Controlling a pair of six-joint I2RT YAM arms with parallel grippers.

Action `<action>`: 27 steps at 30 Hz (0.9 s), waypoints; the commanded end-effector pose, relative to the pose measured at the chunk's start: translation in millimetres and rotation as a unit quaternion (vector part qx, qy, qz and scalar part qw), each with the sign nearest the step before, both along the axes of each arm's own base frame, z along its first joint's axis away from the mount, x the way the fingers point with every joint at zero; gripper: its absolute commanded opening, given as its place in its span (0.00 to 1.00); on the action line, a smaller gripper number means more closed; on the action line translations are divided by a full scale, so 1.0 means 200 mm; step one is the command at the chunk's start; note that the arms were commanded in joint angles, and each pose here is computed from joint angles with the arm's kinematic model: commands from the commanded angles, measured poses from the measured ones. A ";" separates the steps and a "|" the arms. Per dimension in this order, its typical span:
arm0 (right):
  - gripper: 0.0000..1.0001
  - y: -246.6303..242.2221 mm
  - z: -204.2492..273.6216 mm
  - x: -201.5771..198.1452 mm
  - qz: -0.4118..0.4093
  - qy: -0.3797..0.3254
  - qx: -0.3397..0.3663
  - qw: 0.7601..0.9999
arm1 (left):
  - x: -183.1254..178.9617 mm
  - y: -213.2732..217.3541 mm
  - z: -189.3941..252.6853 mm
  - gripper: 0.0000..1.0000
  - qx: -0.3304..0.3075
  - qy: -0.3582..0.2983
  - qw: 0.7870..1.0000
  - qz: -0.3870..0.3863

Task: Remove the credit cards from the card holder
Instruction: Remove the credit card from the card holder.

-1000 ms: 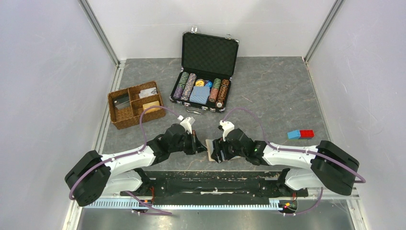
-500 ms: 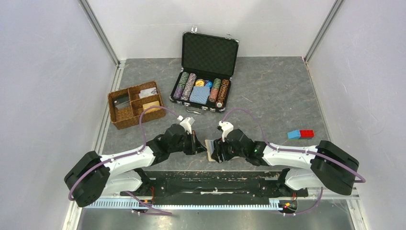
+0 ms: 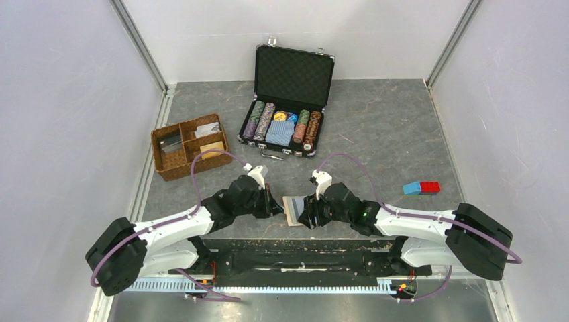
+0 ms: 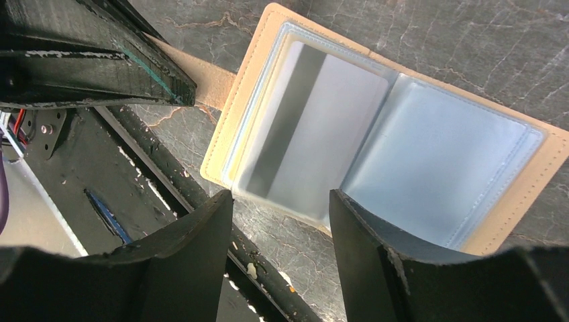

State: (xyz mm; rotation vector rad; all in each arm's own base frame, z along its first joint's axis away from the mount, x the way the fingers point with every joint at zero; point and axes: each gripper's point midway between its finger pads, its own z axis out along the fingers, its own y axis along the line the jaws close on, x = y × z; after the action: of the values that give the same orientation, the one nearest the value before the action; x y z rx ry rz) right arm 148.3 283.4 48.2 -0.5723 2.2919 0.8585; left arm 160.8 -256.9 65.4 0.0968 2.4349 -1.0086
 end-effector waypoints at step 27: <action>0.69 0.15 0.05 0.04 0.033 -0.050 -0.021 0.998 | -0.01 -0.02 0.09 0.02 -0.028 -0.025 0.999 -0.013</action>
State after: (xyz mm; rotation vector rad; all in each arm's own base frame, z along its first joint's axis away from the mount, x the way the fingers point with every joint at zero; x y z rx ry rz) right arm 144.1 296.2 42.8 -0.6963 2.2848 0.7872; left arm 157.6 -255.3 70.0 0.1083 2.4228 -1.0235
